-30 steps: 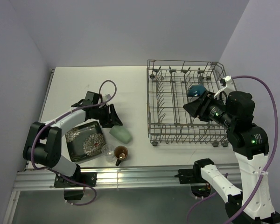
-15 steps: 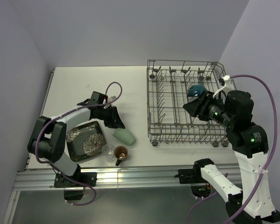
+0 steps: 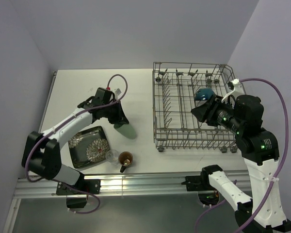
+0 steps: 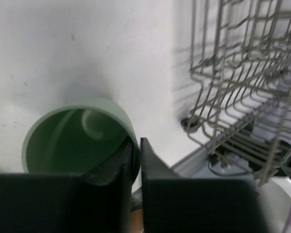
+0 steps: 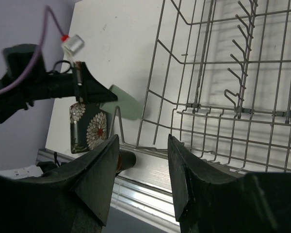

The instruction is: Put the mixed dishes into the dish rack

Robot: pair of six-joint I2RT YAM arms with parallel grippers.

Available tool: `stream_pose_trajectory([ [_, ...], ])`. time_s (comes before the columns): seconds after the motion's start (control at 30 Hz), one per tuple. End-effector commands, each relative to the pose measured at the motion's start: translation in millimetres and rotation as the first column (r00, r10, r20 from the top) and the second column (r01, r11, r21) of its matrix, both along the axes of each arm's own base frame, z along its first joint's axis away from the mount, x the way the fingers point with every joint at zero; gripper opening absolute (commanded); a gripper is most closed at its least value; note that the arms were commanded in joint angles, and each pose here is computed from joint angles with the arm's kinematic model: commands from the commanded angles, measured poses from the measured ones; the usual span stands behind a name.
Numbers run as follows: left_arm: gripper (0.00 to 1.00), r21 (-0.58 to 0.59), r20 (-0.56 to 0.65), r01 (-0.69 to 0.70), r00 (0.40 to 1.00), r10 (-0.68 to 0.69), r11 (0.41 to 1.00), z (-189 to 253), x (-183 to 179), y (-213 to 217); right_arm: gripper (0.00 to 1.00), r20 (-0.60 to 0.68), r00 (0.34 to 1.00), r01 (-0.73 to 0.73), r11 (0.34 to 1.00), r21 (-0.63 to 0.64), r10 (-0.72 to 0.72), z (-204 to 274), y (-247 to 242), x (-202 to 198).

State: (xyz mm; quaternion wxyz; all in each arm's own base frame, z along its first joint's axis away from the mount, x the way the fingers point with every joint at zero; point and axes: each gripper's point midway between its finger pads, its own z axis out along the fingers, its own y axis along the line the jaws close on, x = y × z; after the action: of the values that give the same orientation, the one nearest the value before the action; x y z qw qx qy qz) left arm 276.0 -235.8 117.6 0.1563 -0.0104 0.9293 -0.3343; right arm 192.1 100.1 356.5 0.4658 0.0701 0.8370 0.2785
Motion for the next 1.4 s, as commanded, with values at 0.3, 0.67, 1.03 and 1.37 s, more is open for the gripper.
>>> stream_pose_trajectory([
  [0.3,0.0,0.253,0.344,-0.197,0.934,0.102,0.947,49.9,12.3,30.9,0.52,0.033,0.999,-0.01,1.0,-0.008,0.01,5.0,0.2,-1.7],
  [0.67,0.0,0.426,0.374,-0.251,0.924,0.084,0.869,12.0,-12.3,25.3,0.52,0.005,1.0,-0.026,1.0,-0.005,0.026,-7.6,2.5,-7.3],
  [1.03,0.39,0.481,0.339,-0.229,0.939,0.061,0.847,-4.9,-24.5,6.2,0.52,0.004,0.999,-0.039,0.999,-0.008,0.039,-10.6,4.3,-10.0],
  [1.37,0.7,0.483,0.351,-0.255,0.933,0.081,0.837,0.9,-26.7,8.2,0.52,0.005,0.998,-0.055,0.998,-0.02,0.055,-12.4,6.4,-10.2],
])
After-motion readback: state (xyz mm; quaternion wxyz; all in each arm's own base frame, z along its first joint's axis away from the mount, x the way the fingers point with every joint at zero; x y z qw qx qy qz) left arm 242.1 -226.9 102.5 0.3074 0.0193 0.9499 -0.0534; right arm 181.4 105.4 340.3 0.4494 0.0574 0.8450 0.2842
